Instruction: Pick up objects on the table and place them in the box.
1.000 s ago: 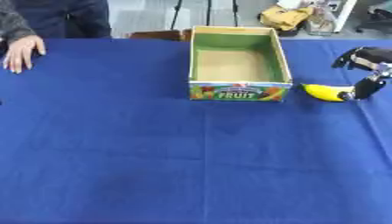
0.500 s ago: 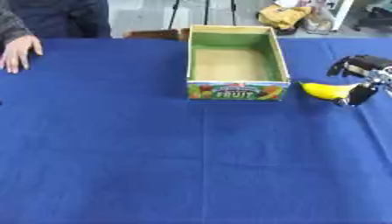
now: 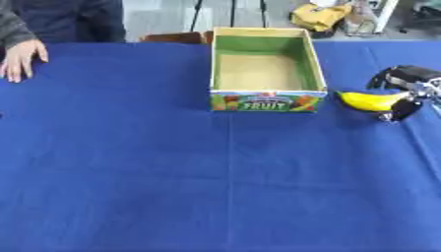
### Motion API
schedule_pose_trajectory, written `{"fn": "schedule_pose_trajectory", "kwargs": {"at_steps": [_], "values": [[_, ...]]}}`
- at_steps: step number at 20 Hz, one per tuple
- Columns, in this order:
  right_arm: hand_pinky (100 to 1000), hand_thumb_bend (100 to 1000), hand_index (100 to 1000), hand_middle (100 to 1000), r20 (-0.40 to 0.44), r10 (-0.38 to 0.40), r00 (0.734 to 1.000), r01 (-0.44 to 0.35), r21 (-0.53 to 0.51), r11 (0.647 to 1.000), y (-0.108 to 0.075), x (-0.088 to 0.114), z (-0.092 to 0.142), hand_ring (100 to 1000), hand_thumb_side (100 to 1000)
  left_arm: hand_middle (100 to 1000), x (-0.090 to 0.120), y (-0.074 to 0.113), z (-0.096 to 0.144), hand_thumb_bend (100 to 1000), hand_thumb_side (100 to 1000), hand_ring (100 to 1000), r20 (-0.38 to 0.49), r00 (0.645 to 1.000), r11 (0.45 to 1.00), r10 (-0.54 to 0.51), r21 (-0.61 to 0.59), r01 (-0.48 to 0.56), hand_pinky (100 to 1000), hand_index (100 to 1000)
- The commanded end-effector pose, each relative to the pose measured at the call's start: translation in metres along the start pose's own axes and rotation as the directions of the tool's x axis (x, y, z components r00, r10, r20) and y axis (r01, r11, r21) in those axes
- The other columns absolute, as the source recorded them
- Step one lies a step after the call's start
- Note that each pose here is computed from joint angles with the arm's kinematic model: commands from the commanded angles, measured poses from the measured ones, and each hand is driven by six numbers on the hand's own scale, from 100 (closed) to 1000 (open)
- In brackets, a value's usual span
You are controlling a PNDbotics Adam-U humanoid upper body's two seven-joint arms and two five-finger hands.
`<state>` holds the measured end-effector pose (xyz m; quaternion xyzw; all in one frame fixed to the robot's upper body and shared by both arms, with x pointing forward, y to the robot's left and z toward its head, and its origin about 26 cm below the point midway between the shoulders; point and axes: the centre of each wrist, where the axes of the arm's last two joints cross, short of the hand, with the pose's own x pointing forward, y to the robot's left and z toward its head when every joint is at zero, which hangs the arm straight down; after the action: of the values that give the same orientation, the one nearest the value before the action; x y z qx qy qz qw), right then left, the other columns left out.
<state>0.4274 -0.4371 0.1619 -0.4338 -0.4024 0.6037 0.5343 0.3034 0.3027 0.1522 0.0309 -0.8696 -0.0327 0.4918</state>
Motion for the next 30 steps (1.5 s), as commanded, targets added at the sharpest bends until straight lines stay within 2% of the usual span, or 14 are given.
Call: {"fn": "schedule_pose_trajectory", "kwargs": {"at_steps": [1,8,17,30], "values": [[754,403,821,749,-0.024,0.012,1.0,-0.013,-0.03,0.999,-0.014,-0.009,0.005,772,100,659,0.009,0.001,-0.005,510,783,697,0.034,0.999,1.0,-0.007,-0.014,0.007,610,741],[754,387,811,732,-0.028,0.017,0.999,-0.017,-0.024,1.0,-0.01,-0.014,0.009,770,100,659,0.01,0.001,-0.006,511,783,697,0.035,0.999,1.0,-0.006,-0.016,0.007,609,741],[752,346,755,647,-0.03,0.014,0.999,-0.015,-0.014,1.0,-0.007,-0.018,0.014,756,100,659,0.01,0.0,-0.006,512,782,697,0.039,0.999,1.0,-0.005,-0.016,0.006,610,741],[749,315,746,639,-0.011,0.013,1.0,-0.013,-0.041,0.999,-0.013,-0.016,0.016,752,100,660,0.011,0.001,-0.007,514,780,697,0.041,0.999,1.0,-0.01,-0.016,0.011,610,741]]}}
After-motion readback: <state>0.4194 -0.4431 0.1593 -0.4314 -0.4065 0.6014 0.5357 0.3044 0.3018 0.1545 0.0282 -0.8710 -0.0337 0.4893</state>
